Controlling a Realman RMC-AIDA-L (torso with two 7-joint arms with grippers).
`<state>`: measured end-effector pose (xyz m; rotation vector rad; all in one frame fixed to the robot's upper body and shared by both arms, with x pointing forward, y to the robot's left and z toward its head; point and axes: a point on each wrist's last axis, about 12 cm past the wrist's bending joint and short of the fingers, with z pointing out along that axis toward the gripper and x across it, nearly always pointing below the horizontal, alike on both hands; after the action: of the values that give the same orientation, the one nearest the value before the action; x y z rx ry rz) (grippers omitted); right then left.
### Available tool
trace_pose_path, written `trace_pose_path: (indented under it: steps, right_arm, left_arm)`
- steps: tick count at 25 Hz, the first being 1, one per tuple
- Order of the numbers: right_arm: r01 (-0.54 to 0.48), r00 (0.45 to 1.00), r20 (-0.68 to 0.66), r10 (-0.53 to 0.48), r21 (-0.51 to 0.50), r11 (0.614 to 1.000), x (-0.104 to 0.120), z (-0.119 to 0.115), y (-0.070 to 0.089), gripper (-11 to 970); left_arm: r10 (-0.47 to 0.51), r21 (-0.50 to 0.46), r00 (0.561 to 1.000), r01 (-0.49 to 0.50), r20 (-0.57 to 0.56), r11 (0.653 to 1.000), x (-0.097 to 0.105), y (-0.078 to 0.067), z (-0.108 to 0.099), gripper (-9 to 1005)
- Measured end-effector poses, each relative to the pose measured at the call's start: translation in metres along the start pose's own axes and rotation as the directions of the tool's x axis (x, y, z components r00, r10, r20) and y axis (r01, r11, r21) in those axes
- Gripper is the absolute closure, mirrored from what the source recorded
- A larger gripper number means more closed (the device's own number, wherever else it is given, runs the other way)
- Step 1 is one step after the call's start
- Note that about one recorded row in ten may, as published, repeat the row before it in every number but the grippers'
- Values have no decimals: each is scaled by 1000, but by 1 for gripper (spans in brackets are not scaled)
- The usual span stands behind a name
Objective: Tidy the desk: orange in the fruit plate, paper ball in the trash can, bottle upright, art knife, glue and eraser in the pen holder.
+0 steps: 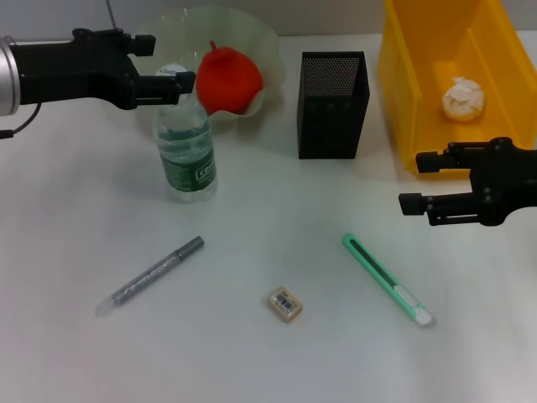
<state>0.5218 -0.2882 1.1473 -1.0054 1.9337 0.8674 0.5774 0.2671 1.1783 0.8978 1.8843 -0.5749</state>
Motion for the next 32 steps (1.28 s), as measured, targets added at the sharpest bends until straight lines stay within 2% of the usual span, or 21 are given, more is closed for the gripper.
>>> trace_pose_path:
  steps: [2, 5, 6, 9, 10, 11, 12, 15, 16, 17, 19, 21, 22, 24, 25, 26, 28, 30, 32]
  right_arm:
    - [19, 1000, -20, -19, 5, 1000, -4, -1, 1, 199]
    - [67, 996, -66, -67, 1, 998, -13, -3, 4, 199]
    - [102, 990, -96, -104, -28, 994, -22, -3, 7, 199]
    - [123, 984, -122, -127, -37, 992, -31, -3, 9, 199]
    - [132, 981, -143, -135, -31, 991, -38, -3, 9, 199]
    - [139, 970, -198, -138, -12, 990, -48, -1, 7, 199]
    - [139, 970, -198, -138, -12, 990, -48, -1, 7, 199]
    - [181, 933, -316, -172, 0, 983, -63, 7, 8, 199]
    - [212, 898, -392, -201, -14, 977, -73, 16, 10, 199]
    - [212, 898, -392, -201, -14, 977, -73, 16, 10, 199]
    - [228, 859, -466, -213, -26, 973, -84, 27, 12, 200]
    - [229, 808, -550, -210, -34, 973, -99, 41, 15, 203]
    - [229, 808, -550, -210, -34, 973, -99, 41, 15, 205]
    - [197, 755, -632, -173, -34, 980, -110, 62, 19, 210]
    - [197, 755, -632, -173, -34, 980, -110, 62, 19, 213]
    - [164, 715, -687, -131, -17, 986, -114, 77, 22, 215]
    - [150, 699, -707, -112, -8, 989, -115, 84, 23, 221]
    - [117, 674, -736, -65, 19, 993, -115, 96, 24, 226]
    - [79, 635, -772, 22, 94, 992, -112, 110, 22, 231]
  left_arm:
    - [12, 0, 1000, -12, 19, 1000, -2, -1, -5, 181]
    - [31, -6, 999, -30, 44, 1000, -4, -2, -14, 182]
    - [44, -13, 996, -43, 73, 999, -6, -2, -24, 182]
    - [52, -19, 990, -50, 128, 999, -2, -5, -41, 182]
    - [52, -19, 990, -50, 128, 999, -2, -5, -41, 182]
    - [48, -22, 983, -45, 177, 999, 7, -8, -57, 182]
    - [45, -24, 980, -41, 192, 999, 12, -9, -63, 182]
    - [30, -36, 975, -22, 221, 999, 30, -12, -77, 182]
    - [20, -42, 974, -11, 226, 999, 39, -14, -82, 182]
    - [11, -48, 974, 0, 228, 999, 48, -17, -86, 182]
    - [3, -41, 973, 7, 230, 999, 64, -23, -92, 182]
    - [9, -22, 971, -4, 240, 1000, 76, -29, -95, 182]
    - [9, -9, 969, -7, 247, 1000, 84, -33, -97, 181]
    - [10, 18, 962, -16, 274, 1000, 102, -41, -101, 181]
    - [10, 18, 962, -16, 274, 1000, 102, -41, -101, 181]
    - [9, 31, 957, -19, 289, 999, 111, -44, -104, 181]
    - [9, 31, 957, -19, 289, 999, 111, -44, -104, 181]
    - [6, 41, 951, -19, 311, 999, 121, -46, -107, 181]
    - [7, 44, 948, -22, 317, 999, 123, -47, -108, 181]
